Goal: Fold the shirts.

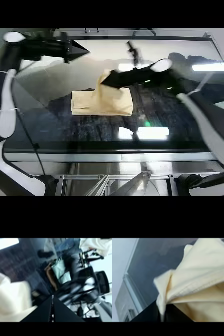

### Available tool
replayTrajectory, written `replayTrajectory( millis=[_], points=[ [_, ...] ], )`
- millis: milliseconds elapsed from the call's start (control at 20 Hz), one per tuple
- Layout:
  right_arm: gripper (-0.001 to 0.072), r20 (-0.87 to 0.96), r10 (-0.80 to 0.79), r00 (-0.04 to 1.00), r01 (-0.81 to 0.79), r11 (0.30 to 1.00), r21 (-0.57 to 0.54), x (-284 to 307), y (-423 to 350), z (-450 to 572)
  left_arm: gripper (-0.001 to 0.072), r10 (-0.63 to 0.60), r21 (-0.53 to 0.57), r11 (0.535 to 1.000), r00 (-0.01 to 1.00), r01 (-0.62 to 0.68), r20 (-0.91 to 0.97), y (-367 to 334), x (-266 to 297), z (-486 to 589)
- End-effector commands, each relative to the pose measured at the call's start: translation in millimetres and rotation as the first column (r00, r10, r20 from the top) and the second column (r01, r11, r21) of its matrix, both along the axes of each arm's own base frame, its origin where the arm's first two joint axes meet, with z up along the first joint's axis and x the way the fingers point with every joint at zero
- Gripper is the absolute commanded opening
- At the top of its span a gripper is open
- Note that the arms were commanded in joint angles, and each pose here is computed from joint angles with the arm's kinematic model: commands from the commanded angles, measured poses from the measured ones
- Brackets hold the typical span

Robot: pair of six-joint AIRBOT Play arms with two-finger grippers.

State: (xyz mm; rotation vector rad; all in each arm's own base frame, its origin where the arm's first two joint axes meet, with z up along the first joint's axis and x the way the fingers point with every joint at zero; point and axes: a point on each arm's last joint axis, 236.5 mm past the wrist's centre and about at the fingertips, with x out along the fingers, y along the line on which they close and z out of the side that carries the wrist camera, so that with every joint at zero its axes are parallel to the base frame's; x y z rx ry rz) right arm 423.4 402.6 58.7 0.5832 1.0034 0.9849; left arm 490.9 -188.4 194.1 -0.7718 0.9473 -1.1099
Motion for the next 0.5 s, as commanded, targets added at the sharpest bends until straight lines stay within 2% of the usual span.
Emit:
replayTrajectory(
  millis=[0,50,100,150,200,250,300,350,450],
  points=[
    [0.0115,0.060,0.043,0.997,-0.040,0.998,-0.047,-8,104,-77,0.0001,0.090,-0.005,0.996,0.990,-0.090,0.105,77,-14,48],
    [0.0431,0.047,0.133,0.990,-0.132,0.991,-0.021,-20,129,-82,0.0001,0.100,0.001,0.995,0.988,-0.101,0.116,89,-19,53],
    [0.0403,0.043,0.200,0.979,-0.201,0.979,0.021,-29,145,-76,0.0001,0.105,0.006,0.994,0.987,-0.106,0.124,96,-23,57],
    [0.0238,0.057,0.249,0.967,-0.251,0.967,0.044,-34,151,-65,0.0001,0.102,0.010,0.995,0.987,-0.104,0.128,99,-27,60],
    [0.0196,0.074,0.279,0.957,-0.284,0.957,0.061,-35,148,-48,0.0001,0.091,0.015,0.995,0.988,-0.094,0.128,101,-31,61],
    [0.0193,0.088,0.298,0.951,-0.304,0.950,0.067,-34,138,-30,0.0001,0.072,0.019,0.997,0.990,-0.075,0.123,101,-36,60],
    [0.0134,0.092,0.328,0.940,-0.334,0.941,0.060,-34,121,-12,0.0001,0.058,0.024,0.998,0.991,-0.061,0.117,100,-39,58],
    [0.0126,0.091,0.344,0.934,-0.348,0.937,0.025,-31,101,-1,0.0001,0.053,0.030,0.998,0.992,-0.056,0.114,99,-40,57],
    [0.0126,0.061,0.339,0.939,-0.328,0.934,-0.144,-14,44,-1,0.0001,0.039,0.029,0.999,0.993,-0.042,0.115,94,-42,57]
  ],
)
